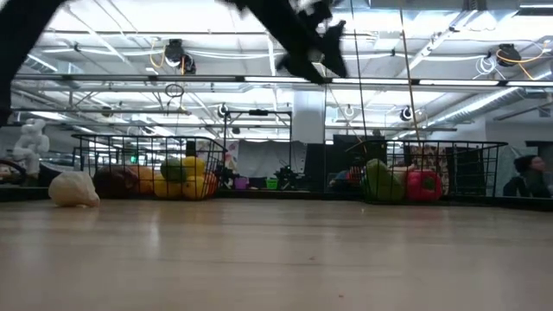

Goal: Sort produce into baskets
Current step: Put the right white garlic in the right basket

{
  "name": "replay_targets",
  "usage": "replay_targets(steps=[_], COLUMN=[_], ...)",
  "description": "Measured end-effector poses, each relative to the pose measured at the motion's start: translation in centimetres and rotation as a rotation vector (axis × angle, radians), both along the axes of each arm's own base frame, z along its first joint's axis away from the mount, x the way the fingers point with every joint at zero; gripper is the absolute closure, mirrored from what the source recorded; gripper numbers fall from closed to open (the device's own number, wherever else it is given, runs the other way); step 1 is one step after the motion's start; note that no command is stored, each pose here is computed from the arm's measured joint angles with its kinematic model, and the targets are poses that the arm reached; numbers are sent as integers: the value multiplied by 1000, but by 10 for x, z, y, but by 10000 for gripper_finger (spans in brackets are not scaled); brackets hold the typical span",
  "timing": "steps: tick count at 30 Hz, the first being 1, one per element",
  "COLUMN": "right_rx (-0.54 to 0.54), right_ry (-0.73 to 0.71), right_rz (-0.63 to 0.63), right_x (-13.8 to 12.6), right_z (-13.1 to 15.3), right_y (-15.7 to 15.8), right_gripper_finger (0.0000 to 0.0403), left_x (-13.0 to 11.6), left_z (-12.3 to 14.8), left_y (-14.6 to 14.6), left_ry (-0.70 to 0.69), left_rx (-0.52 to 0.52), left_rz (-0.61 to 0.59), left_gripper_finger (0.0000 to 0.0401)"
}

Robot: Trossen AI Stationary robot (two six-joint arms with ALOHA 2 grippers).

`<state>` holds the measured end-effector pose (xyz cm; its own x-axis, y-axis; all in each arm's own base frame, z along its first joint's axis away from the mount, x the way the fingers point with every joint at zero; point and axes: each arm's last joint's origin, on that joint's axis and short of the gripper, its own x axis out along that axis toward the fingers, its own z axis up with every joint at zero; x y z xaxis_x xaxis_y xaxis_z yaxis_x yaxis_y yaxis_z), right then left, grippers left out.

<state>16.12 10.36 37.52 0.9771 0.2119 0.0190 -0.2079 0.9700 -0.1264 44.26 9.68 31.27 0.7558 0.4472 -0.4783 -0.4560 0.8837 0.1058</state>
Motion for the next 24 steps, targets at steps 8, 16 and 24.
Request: replay_targets(steps=[8,16,24], right_rx=[35,54,112], right_ry=[209,513,759], right_rz=[-147,-212,-181], right_x=[2,21,25], right_z=[-24,-71,-106], right_y=[4,21,47], right_gripper_finger=[170,159,152], left_x=[-64,-100,-124], left_z=[35,4,-36], left_y=[-111,-194,-235], left_ry=[286,300,308], left_rx=[153,298,215], left_rz=[116,222,173], left_gripper_finger=[58,58,58])
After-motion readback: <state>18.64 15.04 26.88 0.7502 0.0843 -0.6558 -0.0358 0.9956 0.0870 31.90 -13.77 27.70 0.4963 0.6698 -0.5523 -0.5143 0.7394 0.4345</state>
